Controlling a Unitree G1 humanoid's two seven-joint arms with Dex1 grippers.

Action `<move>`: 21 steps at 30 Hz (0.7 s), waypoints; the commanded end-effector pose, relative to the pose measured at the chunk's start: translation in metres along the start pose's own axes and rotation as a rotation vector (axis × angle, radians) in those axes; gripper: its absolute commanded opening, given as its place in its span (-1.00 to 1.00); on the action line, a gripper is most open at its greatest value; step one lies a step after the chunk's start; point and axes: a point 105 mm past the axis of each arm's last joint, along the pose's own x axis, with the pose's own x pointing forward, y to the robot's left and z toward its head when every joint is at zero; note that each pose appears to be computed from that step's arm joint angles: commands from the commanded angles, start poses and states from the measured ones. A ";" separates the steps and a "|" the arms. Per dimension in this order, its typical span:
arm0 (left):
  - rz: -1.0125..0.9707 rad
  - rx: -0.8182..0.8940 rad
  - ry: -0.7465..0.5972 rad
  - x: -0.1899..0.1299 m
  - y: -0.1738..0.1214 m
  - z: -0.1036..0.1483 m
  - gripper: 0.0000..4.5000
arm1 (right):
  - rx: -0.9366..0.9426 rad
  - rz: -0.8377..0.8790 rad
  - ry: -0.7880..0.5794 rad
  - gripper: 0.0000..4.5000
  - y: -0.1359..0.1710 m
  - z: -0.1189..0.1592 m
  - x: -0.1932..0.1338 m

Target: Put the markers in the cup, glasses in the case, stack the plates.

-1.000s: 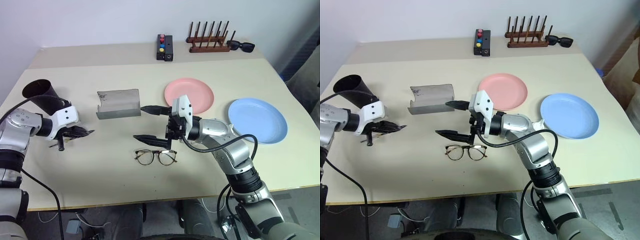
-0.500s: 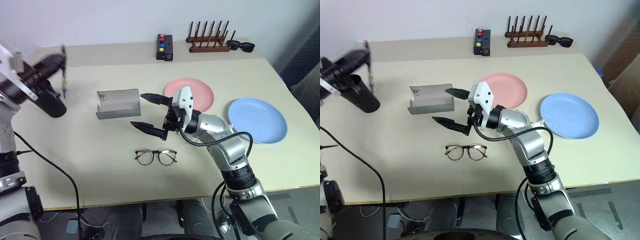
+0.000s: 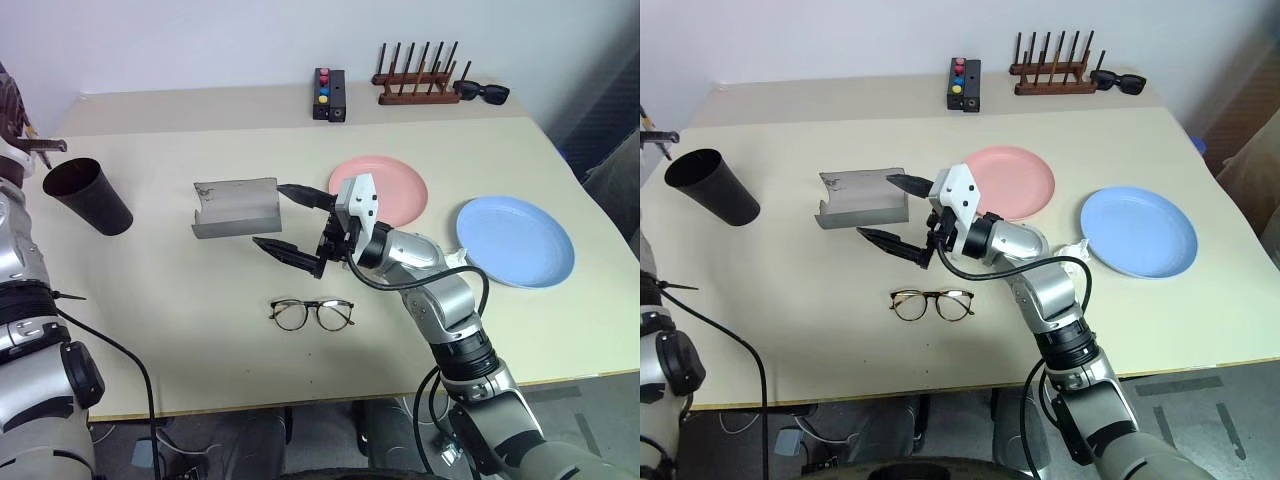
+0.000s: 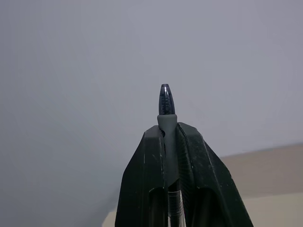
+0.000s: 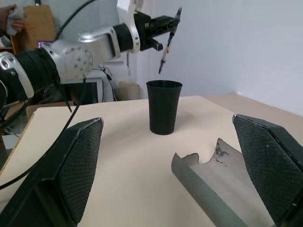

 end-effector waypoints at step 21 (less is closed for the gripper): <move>0.106 -0.043 0.038 -0.025 0.007 -0.034 -0.95 | -0.008 -0.019 -0.120 1.00 0.000 0.025 0.006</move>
